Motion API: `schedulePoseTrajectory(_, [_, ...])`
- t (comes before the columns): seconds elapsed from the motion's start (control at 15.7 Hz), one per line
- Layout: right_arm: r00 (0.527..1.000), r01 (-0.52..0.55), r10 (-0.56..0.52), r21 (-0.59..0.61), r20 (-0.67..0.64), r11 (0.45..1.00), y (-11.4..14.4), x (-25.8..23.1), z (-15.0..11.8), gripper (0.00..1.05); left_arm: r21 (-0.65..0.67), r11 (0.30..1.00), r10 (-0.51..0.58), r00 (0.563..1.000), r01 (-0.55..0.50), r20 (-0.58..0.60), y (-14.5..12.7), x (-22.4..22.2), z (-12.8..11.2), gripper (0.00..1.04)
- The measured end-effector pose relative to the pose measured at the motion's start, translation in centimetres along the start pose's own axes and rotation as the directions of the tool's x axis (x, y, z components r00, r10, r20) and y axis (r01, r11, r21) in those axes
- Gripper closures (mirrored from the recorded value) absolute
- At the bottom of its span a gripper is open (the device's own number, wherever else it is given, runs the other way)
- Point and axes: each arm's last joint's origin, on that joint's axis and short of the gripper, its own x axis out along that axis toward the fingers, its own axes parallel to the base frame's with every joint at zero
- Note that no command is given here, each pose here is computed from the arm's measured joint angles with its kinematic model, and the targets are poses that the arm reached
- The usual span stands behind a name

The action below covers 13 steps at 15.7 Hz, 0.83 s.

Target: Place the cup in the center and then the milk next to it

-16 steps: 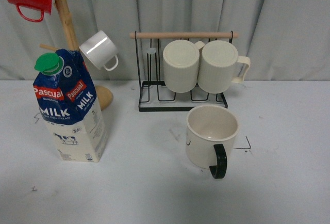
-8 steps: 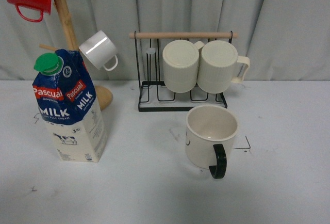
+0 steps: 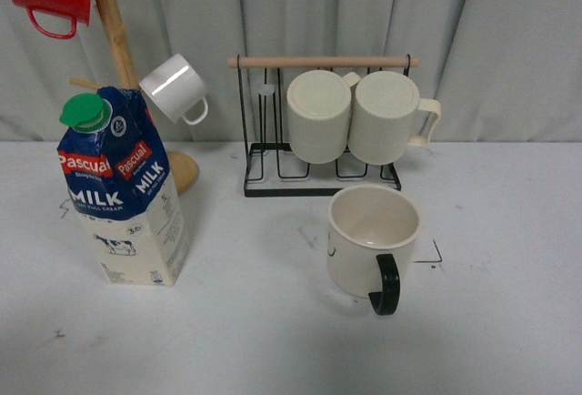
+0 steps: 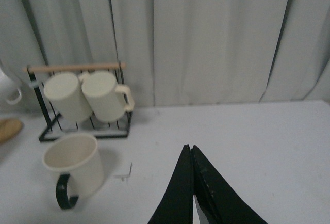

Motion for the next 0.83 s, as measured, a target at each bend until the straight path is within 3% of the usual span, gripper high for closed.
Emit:
schedulePoseTrajectory(0.19, [1.000,0.000,0.000,0.000,-0.010,1.000,0.0,0.0,-0.1,1.03,0.000,1.000,0.000,1.000,0.000,0.000,0.0,0.0,0.0,0.07])
schedulePoseTrajectory(0.32, [1.000,0.000,0.000,0.000,-0.011,1.000,0.0,0.0,-0.1,0.80,0.000,1.000,0.000,1.000,0.000,0.001,0.0,0.0,0.0,0.07])
schedulePoseTrajectory(0.38, [1.000,0.000,0.000,0.000,-0.010,1.000,0.0,0.0,-0.1,0.74,0.000,1.000,0.000,1.000,0.000,0.001,0.0,0.0,0.0,0.07])
schedulePoseTrajectory(0.45, [1.000,0.000,0.000,0.000,-0.010,1.000,0.0,0.0,-0.1,0.65,-0.018,1.000,0.003,0.997,-0.004,-0.072,0.0,0.0,-0.1,0.07])
schedulePoseTrajectory(0.51, [1.000,0.000,0.000,0.000,-0.011,1.000,0.0,0.0,-0.1,0.54,-0.087,0.996,-0.001,0.959,-0.025,-0.282,0.2,0.3,0.2,0.07])
schedulePoseTrajectory(0.57, [1.000,0.000,0.000,0.000,-0.010,1.000,0.0,0.0,-0.1,0.42,-0.137,0.989,0.009,0.943,-0.057,-0.332,0.4,1.5,1.7,0.07])
schedulePoseTrajectory(0.83, [1.000,0.000,0.000,0.000,-0.010,1.000,0.0,0.0,-0.1,0.05,-0.151,0.988,-0.073,0.977,0.043,-0.200,-0.6,7.4,6.9,0.07])
